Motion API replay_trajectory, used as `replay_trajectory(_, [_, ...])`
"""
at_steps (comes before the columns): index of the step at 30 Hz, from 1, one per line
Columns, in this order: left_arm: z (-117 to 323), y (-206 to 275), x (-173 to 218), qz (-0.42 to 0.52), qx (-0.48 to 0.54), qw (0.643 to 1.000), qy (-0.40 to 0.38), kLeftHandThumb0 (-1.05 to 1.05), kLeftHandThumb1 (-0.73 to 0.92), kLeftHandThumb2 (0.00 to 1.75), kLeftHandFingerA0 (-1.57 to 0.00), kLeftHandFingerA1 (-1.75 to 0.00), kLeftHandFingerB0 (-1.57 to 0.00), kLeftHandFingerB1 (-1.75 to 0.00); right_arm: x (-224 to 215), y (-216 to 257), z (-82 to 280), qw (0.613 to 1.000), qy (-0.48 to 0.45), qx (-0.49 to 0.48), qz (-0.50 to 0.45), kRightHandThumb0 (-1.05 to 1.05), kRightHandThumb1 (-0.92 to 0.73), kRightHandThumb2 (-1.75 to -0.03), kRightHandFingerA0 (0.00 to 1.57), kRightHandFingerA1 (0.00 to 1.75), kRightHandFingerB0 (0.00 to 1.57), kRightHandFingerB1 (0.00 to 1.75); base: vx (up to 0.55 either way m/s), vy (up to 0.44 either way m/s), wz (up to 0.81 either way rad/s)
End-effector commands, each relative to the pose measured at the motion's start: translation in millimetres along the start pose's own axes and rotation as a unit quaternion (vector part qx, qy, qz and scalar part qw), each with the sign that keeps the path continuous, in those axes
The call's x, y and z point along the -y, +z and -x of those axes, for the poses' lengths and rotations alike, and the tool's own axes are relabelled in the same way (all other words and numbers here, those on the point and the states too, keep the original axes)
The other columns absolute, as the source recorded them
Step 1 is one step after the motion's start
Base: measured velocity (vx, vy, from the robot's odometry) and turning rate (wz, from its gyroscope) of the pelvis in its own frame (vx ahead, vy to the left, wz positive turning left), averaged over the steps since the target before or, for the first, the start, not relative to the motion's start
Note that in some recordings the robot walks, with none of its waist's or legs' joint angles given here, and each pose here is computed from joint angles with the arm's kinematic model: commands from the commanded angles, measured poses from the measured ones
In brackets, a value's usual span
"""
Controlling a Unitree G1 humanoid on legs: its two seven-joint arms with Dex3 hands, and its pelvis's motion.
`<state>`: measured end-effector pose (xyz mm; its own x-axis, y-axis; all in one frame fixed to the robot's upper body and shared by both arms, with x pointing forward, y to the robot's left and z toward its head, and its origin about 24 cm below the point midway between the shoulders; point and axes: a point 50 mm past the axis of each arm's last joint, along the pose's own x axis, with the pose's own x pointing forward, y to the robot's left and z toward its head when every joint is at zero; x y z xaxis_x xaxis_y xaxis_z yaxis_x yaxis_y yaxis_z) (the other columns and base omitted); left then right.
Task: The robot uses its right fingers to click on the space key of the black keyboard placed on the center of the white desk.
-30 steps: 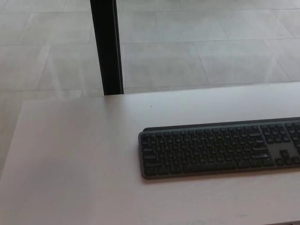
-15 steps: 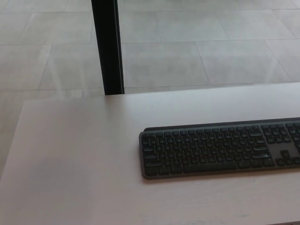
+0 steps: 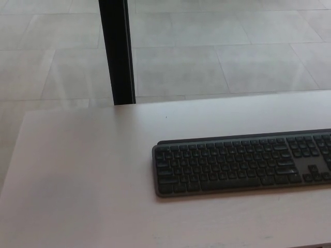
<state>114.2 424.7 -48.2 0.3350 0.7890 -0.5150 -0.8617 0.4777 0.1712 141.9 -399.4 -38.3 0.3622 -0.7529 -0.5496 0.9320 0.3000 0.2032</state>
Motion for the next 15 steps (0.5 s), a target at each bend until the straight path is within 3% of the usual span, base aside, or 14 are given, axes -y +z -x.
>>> replay_trajectory(1, [-1.3, 7.3, -6.6, 0.002, 0.014, 1.0, 0.007, -0.46, 0.58, 0.57, -0.74, -0.75, -0.75, -0.59, -1.2, -0.5, 1.5, 1.0, 0.005, -0.002, -0.013, -0.34, -0.33, -0.71, 0.78, 0.84, 0.74, 0.8, 0.0, 0.0, 0.0])
replay_trajectory(3, [-1.3, 7.3, -5.3, 0.001, 0.013, 1.0, 0.009, -0.46, 0.58, 0.57, -0.76, -0.77, -0.76, -0.59, -1.7, 0.7, 2.5, 1.0, 0.004, 0.0, -0.009, -0.34, -0.34, -0.72, 0.77, 0.83, 0.73, 0.79, 0.0, 0.0, 0.0])
replay_trajectory(4, [-1.4, 6.9, -5.5, 0.0, 0.01, 1.0, 0.011, -0.46, 0.58, 0.57, -0.78, -0.76, -0.75, -0.59, 0.1, 0.5, 1.5, 1.0, 0.008, -0.002, -0.004, -0.34, -0.37, -0.71, 0.67, 0.78, 0.72, 0.77, 0.0, 0.0, 0.0])
replay_trajectory(10, [-1.0, 6.4, -8.0, 0.002, 0.015, 1.0, 0.009, -0.48, 0.57, 0.57, -0.78, -0.74, -0.74, -0.59, 4.1, -1.8, 0.9, 1.0, -0.007, -0.005, 0.007, -0.36, -0.36, -0.7, 0.72, 0.8, 0.82, 0.8, 0.0, 0.0, 0.0])
replay_trajectory(15, [-1.0, 6.6, -7.9, -0.013, 0.016, 1.0, 0.011, -0.48, 0.58, 0.57, -0.78, -0.76, -0.76, -0.59, 2.2, -1.0, 3.2, 1.0, 0.003, -0.007, -0.013, -0.32, -0.35, -0.75, 0.71, 0.81, 0.78, 0.84, 0.0, 0.0, 0.0])
